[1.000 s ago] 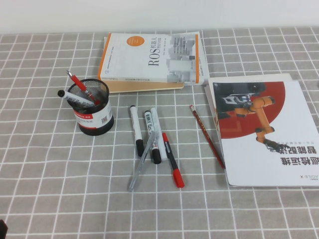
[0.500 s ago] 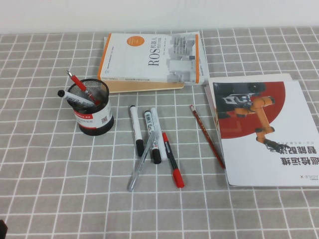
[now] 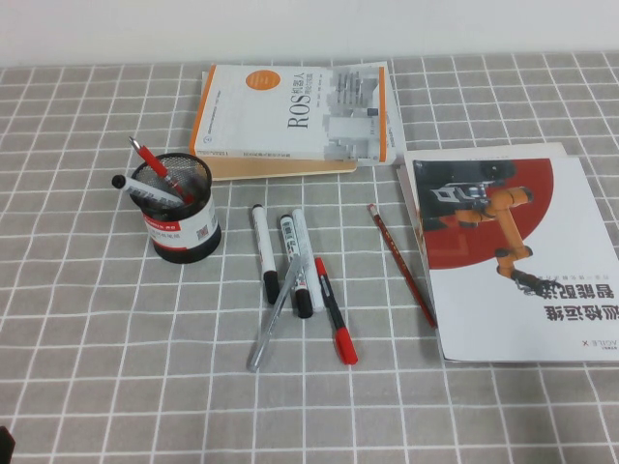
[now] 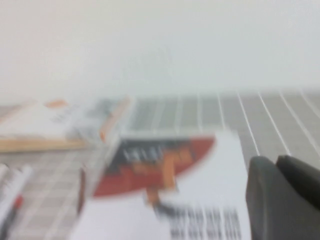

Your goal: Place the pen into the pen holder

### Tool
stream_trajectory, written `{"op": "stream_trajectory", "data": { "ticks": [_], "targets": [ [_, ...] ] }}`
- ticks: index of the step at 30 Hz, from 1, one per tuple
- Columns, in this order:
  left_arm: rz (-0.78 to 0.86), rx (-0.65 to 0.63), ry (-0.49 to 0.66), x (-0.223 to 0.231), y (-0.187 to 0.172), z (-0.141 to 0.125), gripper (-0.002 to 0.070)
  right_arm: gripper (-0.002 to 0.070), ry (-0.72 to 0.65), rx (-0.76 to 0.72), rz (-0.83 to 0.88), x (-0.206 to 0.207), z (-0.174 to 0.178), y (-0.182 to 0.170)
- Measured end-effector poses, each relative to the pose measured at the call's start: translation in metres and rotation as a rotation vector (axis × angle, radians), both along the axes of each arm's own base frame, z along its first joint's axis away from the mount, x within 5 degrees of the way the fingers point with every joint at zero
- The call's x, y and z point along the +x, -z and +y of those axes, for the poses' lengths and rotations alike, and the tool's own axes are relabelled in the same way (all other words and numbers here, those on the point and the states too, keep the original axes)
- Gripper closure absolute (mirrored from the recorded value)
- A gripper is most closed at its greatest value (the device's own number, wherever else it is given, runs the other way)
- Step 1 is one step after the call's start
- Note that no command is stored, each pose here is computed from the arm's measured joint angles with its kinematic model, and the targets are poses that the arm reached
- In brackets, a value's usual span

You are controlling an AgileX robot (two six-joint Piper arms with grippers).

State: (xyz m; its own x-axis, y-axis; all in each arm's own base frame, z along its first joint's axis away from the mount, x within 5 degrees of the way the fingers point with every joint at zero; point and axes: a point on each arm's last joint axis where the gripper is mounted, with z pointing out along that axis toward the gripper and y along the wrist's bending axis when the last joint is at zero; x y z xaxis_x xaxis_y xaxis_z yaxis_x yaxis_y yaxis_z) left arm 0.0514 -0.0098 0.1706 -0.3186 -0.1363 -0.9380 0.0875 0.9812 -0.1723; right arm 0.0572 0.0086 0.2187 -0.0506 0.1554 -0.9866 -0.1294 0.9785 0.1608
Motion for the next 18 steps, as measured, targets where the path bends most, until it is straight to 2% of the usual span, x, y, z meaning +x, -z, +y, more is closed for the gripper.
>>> {"op": "stream_trajectory", "data": {
  "ticks": [7,18],
  "targets": [
    [0.0,0.0,0.0,0.0,0.0,0.0,0.068,0.0688,0.041,0.05,0.315,-0.006,-0.001,0.049],
    [0.0,0.0,0.0,0.0,0.0,0.0,0.068,0.0688,0.04,-0.072,0.295,-0.006,-0.003,0.05]
  ]
}}
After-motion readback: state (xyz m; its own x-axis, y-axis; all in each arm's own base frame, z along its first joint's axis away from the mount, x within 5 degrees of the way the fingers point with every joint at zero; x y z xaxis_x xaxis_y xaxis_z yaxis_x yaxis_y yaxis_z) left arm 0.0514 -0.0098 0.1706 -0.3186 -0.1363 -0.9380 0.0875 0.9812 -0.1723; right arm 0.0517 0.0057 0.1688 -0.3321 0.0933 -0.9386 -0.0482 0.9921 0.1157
